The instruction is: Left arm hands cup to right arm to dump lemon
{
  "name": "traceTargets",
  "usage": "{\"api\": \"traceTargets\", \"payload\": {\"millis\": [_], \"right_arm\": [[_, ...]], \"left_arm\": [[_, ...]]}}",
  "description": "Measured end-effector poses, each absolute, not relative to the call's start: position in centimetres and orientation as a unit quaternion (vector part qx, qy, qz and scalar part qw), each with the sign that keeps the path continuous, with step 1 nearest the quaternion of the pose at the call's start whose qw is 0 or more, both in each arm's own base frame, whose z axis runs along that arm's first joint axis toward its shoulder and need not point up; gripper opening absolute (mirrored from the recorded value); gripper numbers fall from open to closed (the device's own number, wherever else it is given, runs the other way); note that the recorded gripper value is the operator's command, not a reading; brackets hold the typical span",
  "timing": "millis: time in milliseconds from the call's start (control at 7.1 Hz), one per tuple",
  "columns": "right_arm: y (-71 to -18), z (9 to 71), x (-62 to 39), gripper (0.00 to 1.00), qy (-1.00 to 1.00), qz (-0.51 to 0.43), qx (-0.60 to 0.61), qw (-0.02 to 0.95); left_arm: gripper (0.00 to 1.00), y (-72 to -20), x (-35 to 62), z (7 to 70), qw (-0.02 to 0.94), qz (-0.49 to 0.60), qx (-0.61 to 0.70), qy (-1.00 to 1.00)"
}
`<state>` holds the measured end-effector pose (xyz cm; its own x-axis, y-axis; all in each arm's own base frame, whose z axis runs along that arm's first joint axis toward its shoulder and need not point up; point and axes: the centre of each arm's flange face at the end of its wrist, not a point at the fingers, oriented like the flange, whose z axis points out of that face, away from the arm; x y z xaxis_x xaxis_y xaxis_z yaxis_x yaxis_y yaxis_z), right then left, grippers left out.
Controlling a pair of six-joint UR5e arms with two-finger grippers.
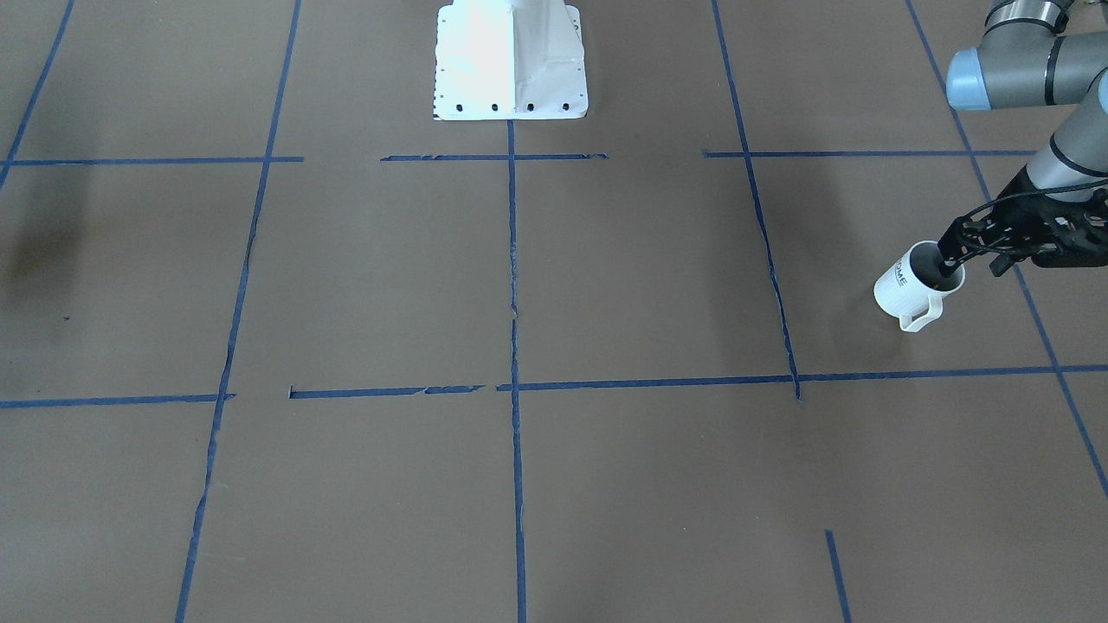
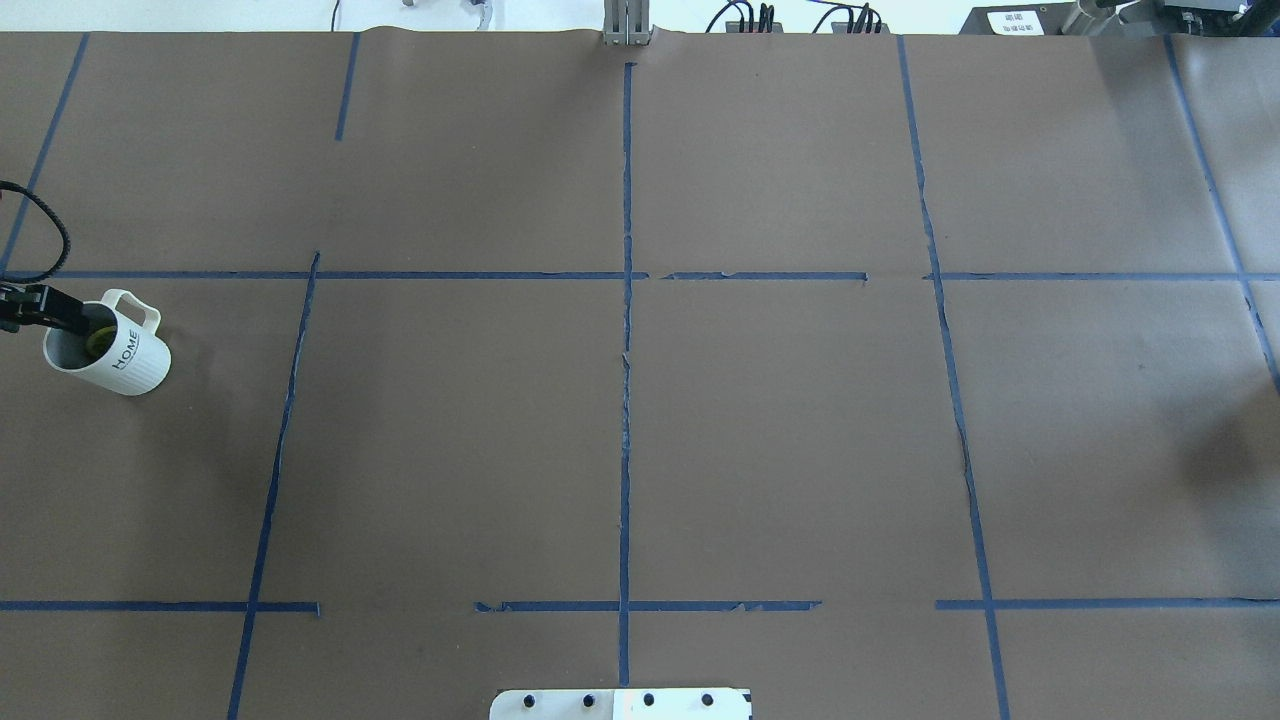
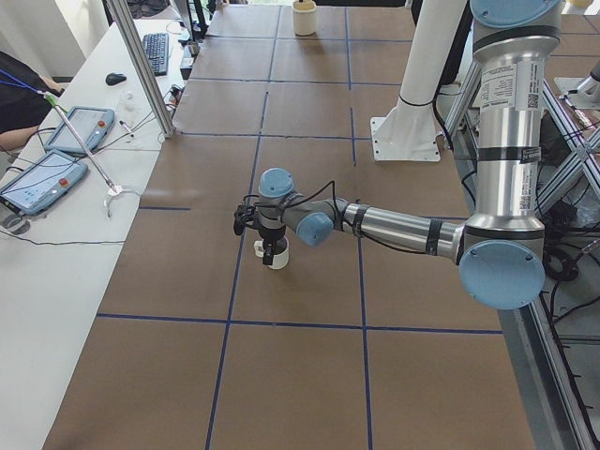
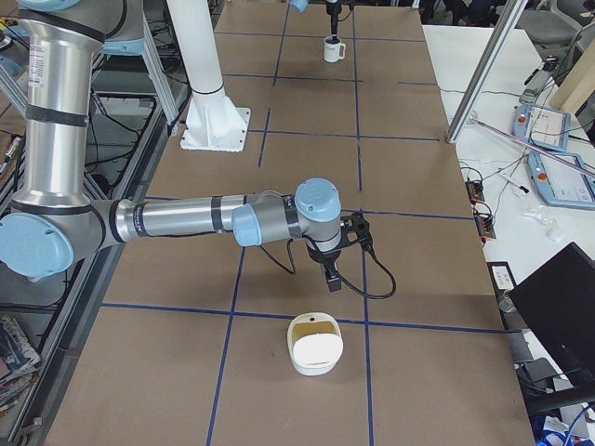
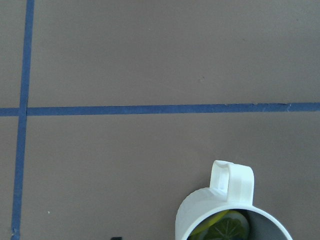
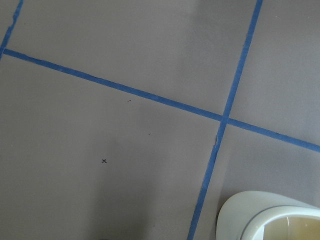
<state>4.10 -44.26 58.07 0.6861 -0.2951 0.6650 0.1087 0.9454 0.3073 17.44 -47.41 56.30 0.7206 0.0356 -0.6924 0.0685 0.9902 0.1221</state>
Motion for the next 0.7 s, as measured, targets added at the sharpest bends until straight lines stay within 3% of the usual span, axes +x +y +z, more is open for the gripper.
{"api": "traceTargets", "payload": {"millis": [141,282,704], "right_arm": [[-44.25,58.11,4.11,1.00,-0.380,-0.111,0.122,0.910],[-44.23,58.15,4.11,1.00,-0.380,-0.112,0.122,0.910],[-44.12,58.24,4.11,1.00,-0.380,-0.114,0.126,0.909]], "left_arm": [[0.23,-47.19,17.99,56.27,0.924,-0.001,0.072,0.376],[0.08,-46.99,18.20,56.30,0.922,0.002,0.076,0.380],[0.00,-46.56,17.90,57.16,0.922,0.005,0.076,0.379]]}}
